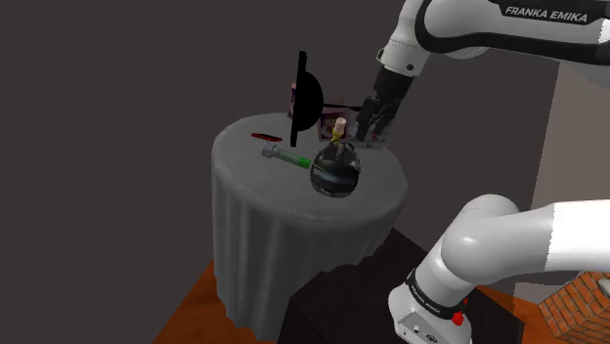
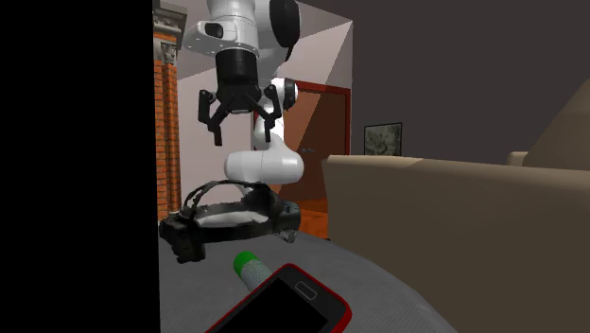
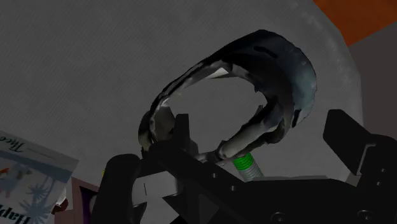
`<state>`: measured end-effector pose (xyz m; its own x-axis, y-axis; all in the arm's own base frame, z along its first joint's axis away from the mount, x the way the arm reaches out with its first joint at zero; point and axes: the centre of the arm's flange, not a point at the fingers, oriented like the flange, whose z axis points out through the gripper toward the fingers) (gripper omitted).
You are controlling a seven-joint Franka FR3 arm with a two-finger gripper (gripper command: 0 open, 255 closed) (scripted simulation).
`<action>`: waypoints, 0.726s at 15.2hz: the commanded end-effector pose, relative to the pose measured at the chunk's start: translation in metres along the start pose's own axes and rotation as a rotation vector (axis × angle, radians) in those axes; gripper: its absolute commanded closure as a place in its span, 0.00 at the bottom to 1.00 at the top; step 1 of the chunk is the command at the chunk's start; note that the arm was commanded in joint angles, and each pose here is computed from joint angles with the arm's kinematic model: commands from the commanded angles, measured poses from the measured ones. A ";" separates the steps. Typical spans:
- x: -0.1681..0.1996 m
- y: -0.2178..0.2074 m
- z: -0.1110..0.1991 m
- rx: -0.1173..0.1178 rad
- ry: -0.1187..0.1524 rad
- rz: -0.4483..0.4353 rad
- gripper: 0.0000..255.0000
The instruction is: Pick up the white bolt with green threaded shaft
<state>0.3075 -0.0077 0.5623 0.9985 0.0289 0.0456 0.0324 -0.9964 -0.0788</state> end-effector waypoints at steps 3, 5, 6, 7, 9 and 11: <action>0.022 -0.001 0.015 -0.001 0.000 -0.053 0.00; 0.043 -0.002 0.031 -0.003 -0.001 -0.107 0.00; 0.054 -0.004 0.038 -0.004 -0.001 -0.134 0.00; 0.064 -0.005 0.046 -0.004 -0.001 -0.160 0.00; 0.085 -0.009 0.062 -0.006 -0.002 -0.214 0.00; 0.106 -0.015 0.077 -0.007 -0.002 -0.267 0.00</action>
<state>0.4027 0.0182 0.5098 0.9596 0.2669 0.0888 0.2721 -0.9608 -0.0532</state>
